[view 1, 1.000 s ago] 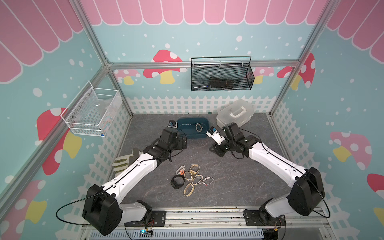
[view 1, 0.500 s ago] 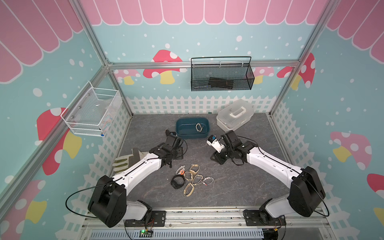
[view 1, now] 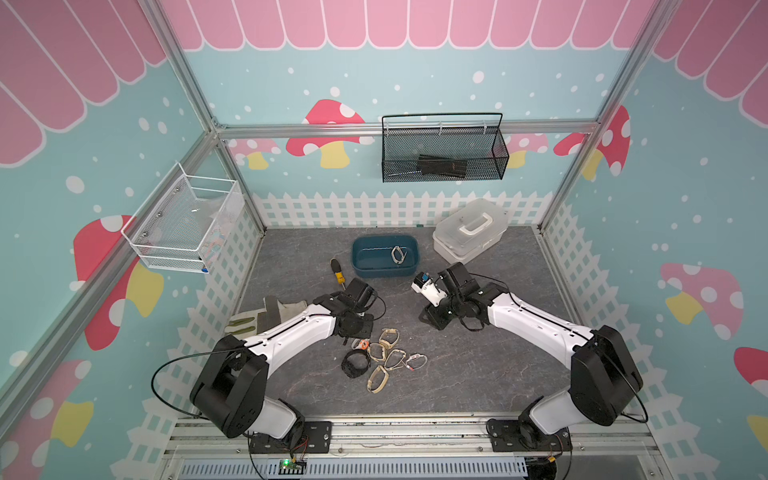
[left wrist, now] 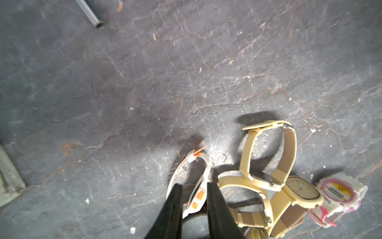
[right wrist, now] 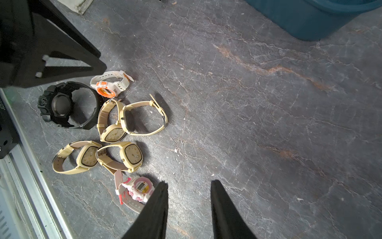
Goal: Put the watch into the storage box
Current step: Pick up the watch at the center of the board.
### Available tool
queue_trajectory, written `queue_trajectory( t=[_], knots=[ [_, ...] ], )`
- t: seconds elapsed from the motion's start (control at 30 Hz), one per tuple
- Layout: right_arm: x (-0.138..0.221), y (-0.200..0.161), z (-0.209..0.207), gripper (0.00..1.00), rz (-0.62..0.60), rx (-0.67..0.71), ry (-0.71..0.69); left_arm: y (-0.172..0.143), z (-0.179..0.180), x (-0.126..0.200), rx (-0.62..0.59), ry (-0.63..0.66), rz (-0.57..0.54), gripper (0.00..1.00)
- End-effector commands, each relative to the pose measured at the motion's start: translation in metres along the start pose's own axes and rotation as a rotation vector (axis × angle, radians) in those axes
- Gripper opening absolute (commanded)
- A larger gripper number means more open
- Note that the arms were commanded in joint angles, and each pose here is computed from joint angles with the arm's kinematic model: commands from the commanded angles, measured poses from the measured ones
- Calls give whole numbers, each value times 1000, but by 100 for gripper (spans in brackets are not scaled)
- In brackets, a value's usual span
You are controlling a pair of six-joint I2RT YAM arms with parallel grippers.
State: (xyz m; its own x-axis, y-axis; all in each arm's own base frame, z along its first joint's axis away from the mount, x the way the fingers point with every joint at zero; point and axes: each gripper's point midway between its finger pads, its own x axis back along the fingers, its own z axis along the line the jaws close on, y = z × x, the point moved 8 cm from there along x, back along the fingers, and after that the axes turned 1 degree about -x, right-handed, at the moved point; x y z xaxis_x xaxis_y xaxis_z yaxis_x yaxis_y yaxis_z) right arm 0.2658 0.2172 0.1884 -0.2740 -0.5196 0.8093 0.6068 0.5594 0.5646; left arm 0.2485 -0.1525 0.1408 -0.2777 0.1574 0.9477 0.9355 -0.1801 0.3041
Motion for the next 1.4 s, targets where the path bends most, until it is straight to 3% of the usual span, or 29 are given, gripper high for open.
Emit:
queue_trajectory(
  t=[0.0,0.47,1.37],
  knots=[
    [-6,-4,-1,38,19,-10,2,1,-7,3,-23,-34,40,24],
    [-13,-9,-1,38,42,-15,12,-6,-6,-5,-52,9,124,32],
    [-14,-10,-1,40,47,-12,11,-11,-10,-22,-51,-15,199,25]
  ],
)
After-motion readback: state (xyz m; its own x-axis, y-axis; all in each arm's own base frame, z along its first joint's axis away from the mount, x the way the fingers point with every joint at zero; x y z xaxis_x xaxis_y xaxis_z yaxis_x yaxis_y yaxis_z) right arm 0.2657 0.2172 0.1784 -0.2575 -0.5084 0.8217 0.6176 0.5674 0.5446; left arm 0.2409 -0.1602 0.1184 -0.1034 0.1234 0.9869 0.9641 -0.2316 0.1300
